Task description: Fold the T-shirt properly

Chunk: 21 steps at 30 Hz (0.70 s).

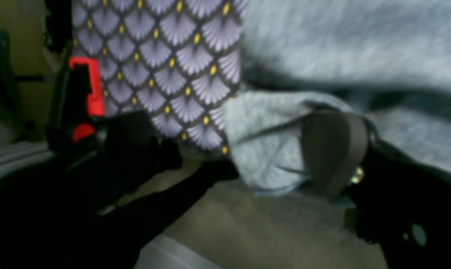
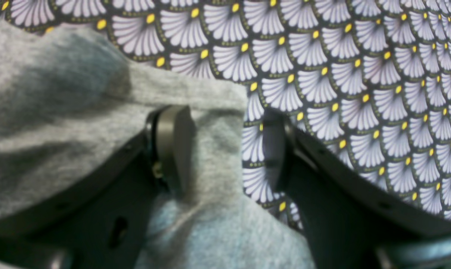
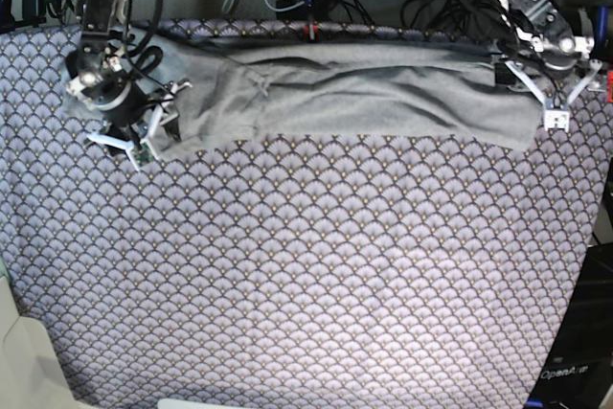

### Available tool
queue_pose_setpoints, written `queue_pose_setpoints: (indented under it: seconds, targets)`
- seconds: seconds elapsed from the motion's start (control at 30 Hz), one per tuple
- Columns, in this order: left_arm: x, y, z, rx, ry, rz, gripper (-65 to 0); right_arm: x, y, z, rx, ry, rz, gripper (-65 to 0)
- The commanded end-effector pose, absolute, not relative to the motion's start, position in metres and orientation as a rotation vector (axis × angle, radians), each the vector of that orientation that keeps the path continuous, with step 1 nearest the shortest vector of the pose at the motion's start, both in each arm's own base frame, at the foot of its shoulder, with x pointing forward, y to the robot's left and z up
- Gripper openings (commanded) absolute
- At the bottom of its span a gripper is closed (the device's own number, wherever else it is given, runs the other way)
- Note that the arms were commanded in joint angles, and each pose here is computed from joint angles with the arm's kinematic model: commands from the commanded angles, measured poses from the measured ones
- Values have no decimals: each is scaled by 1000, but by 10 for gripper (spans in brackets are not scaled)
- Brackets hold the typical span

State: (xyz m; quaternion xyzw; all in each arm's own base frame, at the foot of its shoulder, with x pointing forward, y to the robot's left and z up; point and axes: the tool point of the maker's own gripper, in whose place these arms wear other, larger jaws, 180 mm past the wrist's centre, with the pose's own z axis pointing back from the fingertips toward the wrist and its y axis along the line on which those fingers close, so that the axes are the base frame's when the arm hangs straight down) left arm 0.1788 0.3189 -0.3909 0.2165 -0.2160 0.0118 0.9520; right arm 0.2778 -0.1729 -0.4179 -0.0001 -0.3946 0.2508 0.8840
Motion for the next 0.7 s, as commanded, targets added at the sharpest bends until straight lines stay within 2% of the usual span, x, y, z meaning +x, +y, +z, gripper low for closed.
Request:
queue_pose_setpoints:
  seconds: [0.0,0.2,0.4,0.5,0.67]
  targets:
    - [179,324,-383,465,-446,29,0,284,-176,-411,-4,-855,515,-332]
    - [178,325,-384,465,-440,30,0,271,-180,-440,29,-775,494,-332]
    - [178,326,-383,470,-440,33,0,269,-180,-444,34,-762,492,-341]
    - [179,327,-375,486,-455,31,0,269,-182,-443,30,-765,495,-397]
    - [183,328,-371,494,-468,31,0,273,-182,-439,34,-797,501,-577]
